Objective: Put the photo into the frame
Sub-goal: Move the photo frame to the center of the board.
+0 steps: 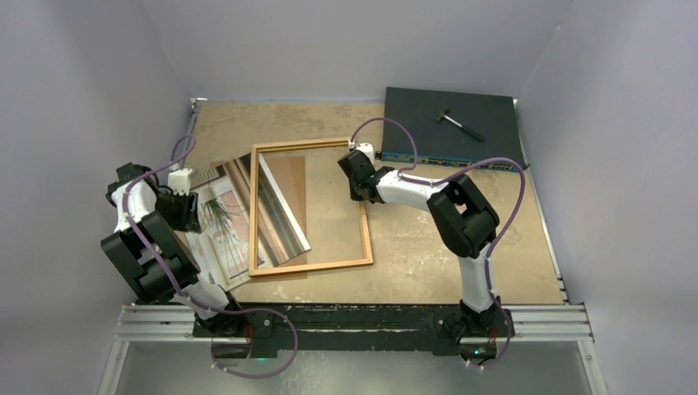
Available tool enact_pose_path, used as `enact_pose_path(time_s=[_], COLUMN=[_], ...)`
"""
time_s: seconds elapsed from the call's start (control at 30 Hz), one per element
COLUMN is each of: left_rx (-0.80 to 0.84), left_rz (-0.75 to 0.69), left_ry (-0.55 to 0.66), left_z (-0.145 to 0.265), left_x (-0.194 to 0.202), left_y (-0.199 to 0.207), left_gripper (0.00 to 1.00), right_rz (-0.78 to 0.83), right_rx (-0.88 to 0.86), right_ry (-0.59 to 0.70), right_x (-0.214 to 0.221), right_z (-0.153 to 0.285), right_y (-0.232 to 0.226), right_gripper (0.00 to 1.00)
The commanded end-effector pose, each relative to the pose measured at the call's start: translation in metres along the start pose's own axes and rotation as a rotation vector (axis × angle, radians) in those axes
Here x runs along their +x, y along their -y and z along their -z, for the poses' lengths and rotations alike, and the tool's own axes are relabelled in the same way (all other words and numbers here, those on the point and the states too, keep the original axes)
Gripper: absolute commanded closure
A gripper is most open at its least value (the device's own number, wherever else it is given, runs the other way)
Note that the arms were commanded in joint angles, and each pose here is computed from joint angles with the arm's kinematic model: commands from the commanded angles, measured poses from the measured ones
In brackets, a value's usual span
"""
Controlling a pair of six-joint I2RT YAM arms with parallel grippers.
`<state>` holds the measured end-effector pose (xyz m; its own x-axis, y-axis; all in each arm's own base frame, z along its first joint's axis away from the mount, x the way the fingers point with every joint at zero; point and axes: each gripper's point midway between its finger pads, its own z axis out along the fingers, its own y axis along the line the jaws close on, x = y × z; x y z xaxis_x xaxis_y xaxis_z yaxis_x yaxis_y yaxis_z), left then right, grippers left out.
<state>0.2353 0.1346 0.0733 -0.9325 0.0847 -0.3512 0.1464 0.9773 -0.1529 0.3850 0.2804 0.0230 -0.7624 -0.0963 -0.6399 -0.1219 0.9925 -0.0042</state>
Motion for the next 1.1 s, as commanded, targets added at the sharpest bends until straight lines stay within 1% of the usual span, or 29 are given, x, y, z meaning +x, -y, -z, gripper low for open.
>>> enact_pose_path(time_s=[0.0,0.17,0.27,0.33,0.63,0.87,1.0,1.03,1.07], left_rx=[-0.019,-0.009,-0.009,-0.009,-0.003,0.003,0.006,0.005,0.004], left_rz=[-0.026,-0.021,-0.022,-0.020,-0.025,-0.028,-0.035,-0.038,-0.039], left_ry=[0.062,0.056,0.060,0.062,0.059,0.059,0.060,0.059,0.057], left_z=[0.011,0.007,0.006,0.006,0.004,0.004,0.005,0.005,0.005], left_x=[-0.016,-0.014,-0.015,-0.016,-0.015,-0.017,-0.018,-0.018,-0.018], left_y=[-0.003,-0.002,-0.003,-0.003,-0.003,-0.004,-0.004,-0.005,-0.005], left_gripper=[0.61,0.61,0.61,0.61,0.61,0.61,0.61,0.61,0.61], right_rz=[-0.006,-0.038,-0.052,-0.066,-0.142,-0.118,-0.083,-0.086,-0.093], right_rx=[0.082,0.110,0.139,0.154,0.272,0.377,0.503,0.519,0.532], right_ry=[0.093,0.217,0.264,0.275,0.233,0.181,0.140,0.128,0.120], right_x=[-0.031,-0.077,-0.090,-0.093,-0.075,-0.058,-0.043,-0.040,-0.038], right_z=[0.018,0.061,0.079,0.084,0.076,0.070,0.071,0.071,0.072], right_y=[0.015,0.028,0.041,0.053,0.125,0.172,0.199,0.204,0.209], right_gripper=[1.00,1.00,1.00,1.00,1.00,1.00,1.00,0.99,0.90])
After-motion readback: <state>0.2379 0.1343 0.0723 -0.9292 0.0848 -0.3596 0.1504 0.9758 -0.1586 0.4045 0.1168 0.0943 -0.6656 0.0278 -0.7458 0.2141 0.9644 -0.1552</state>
